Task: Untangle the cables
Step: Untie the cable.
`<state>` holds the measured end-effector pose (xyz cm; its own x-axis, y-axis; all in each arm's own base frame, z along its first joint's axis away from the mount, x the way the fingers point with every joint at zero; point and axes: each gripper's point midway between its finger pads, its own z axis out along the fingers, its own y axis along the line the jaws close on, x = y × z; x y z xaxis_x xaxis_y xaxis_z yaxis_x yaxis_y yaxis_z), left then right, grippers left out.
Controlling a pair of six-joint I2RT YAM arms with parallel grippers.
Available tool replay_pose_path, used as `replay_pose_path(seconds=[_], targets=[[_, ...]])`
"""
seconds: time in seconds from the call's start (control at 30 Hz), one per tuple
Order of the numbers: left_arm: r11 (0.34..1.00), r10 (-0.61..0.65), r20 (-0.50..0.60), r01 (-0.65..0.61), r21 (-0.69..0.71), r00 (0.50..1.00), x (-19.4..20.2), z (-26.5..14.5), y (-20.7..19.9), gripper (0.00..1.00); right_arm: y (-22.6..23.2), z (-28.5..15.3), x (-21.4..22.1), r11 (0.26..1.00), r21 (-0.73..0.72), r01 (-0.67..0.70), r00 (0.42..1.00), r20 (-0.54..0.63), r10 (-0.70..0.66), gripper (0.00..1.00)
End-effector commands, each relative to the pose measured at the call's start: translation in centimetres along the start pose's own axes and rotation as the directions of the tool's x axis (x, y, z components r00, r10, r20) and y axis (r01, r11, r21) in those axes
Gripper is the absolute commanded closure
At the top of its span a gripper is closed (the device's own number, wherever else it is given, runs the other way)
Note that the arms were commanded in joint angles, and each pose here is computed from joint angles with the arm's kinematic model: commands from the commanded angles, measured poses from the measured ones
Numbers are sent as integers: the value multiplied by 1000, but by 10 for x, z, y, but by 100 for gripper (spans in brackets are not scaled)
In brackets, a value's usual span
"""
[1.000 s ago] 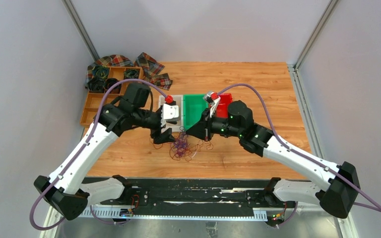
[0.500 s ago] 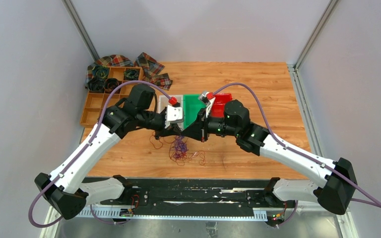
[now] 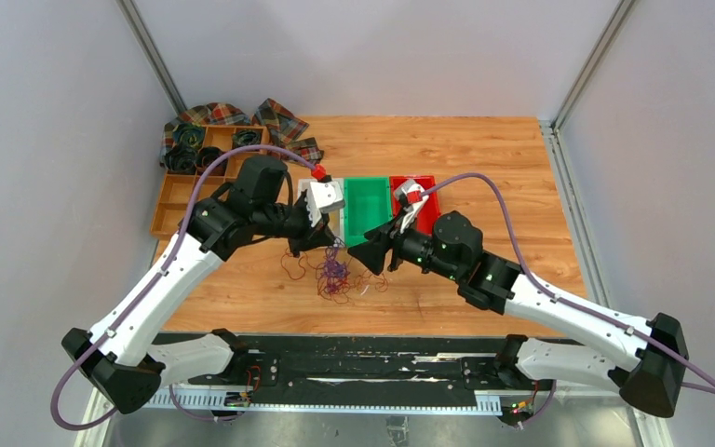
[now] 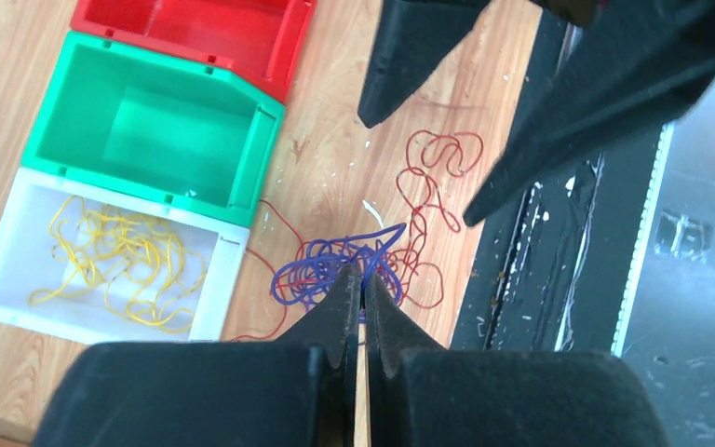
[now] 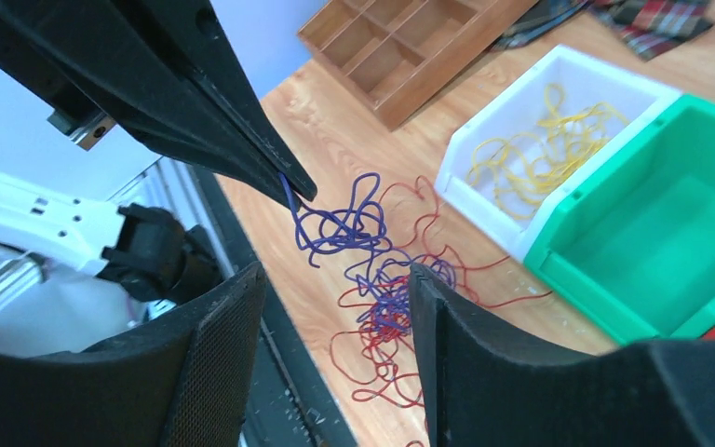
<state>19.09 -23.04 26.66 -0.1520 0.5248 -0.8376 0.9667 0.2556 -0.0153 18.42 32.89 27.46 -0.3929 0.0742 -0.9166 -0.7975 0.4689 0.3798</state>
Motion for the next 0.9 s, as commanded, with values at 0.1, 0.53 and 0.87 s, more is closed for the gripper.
replay_pose_path(seconds=[0.1, 0.53, 0.87], targets=[[983, -145, 71, 152, -102, 987, -26, -14, 8, 99, -1, 14, -24, 969, 160, 187, 973, 103, -205, 41], [989, -147, 84, 149, -6, 985, -36, -22, -13, 99, -14, 35, -38, 916, 344, 204, 939, 196, -283, 53], [992, -113, 65, 109, 64, 991, -40, -28, -25, 99, -17, 48, -36, 920, 363, 147, 929, 269, -255, 55]])
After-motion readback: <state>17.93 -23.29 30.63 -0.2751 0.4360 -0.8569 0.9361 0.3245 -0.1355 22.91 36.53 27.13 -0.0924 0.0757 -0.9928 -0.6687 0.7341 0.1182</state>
